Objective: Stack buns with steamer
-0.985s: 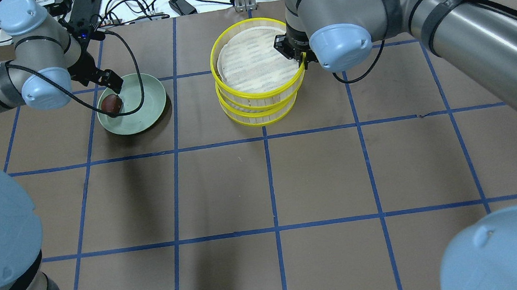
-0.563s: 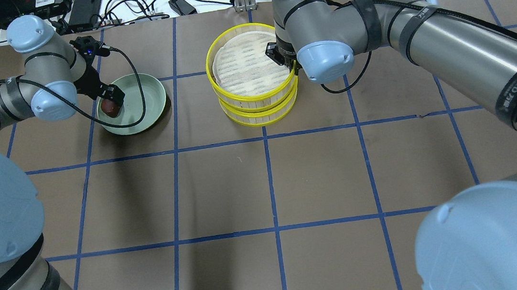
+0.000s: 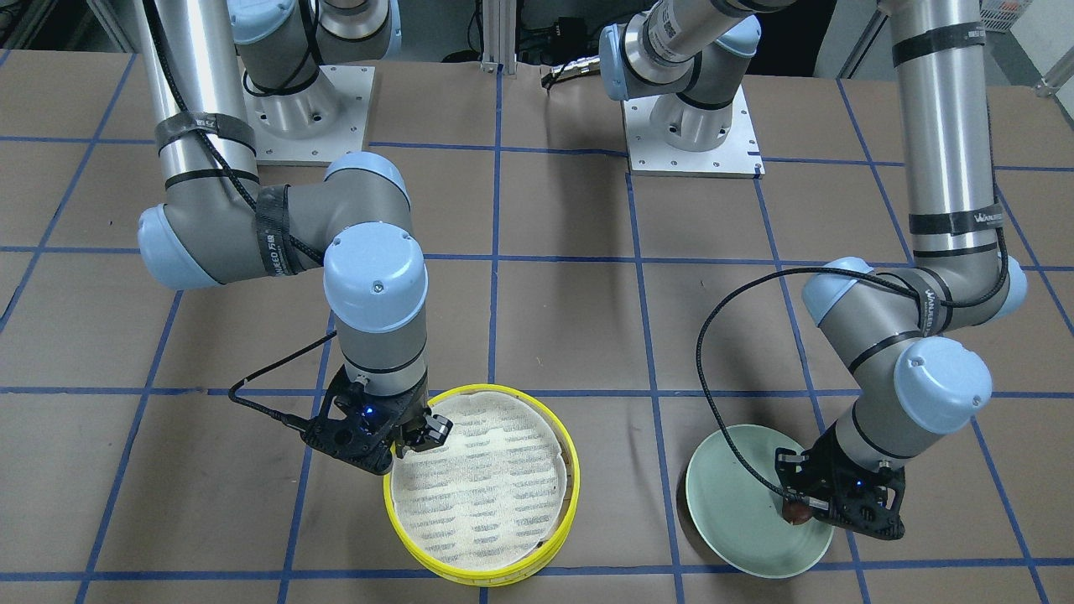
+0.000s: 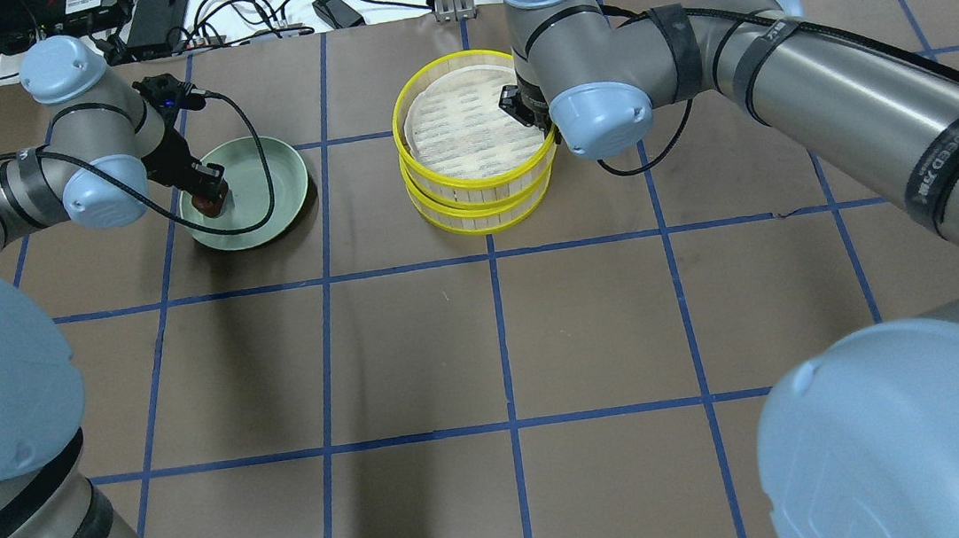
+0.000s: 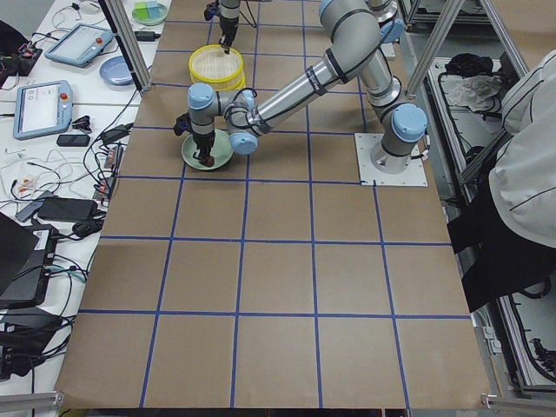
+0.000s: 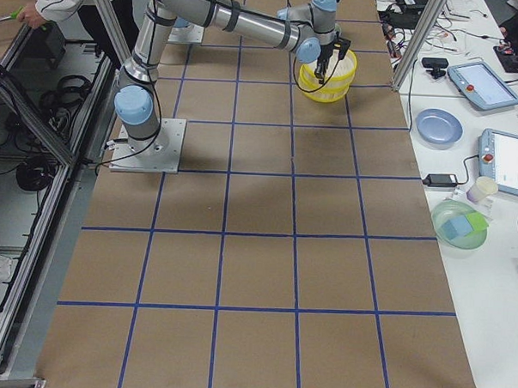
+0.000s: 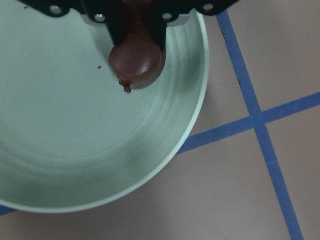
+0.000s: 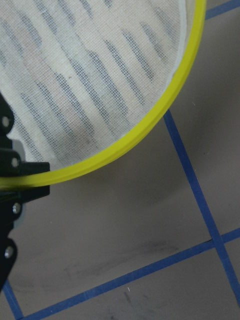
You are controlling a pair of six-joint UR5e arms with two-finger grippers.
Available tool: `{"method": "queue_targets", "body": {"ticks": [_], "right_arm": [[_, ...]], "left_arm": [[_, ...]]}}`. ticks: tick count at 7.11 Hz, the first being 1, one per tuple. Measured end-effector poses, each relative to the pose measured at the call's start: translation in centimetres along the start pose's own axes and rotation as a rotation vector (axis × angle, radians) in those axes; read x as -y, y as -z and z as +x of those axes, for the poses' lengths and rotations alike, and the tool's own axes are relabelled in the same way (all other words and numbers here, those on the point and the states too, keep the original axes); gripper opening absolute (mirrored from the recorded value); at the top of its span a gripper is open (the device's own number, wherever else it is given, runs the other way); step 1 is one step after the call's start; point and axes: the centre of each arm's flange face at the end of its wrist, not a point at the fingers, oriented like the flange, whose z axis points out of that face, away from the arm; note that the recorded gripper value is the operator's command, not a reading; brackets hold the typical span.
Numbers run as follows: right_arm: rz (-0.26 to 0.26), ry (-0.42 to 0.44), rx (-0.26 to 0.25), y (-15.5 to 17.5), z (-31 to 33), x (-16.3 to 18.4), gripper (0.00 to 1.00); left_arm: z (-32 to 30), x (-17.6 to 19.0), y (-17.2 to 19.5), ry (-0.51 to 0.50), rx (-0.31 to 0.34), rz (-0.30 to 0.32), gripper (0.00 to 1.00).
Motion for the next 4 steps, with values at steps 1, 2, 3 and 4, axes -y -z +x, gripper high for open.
{"method": "queue_targets", "body": {"ticks": [1, 2, 3, 4], "right_arm": [[-0.003, -0.003, -0.001, -0.2, 0.0, -0.1, 0.39], [-0.005, -0.008, -0.001, -0.2, 0.1, -0.2, 0.39], [-0.007, -0.012, 0.002, -0.2, 0.0, -0.3, 0.39], [-0.010, -0.018, 0.003, -0.3, -0.1, -0.5, 0.39]], "left_arm": [[0.3, 0.4, 1.3, 0.076, 0.007, 0.017, 0.00], [1.4, 0.8, 3.2, 0.152, 0.012, 0.036, 0.00], [3.1, 1.4, 5.4, 0.213, 0.013, 0.057, 0.00], [5.3, 2.2, 8.0, 0.271, 0.007, 0.082, 0.00]]}}
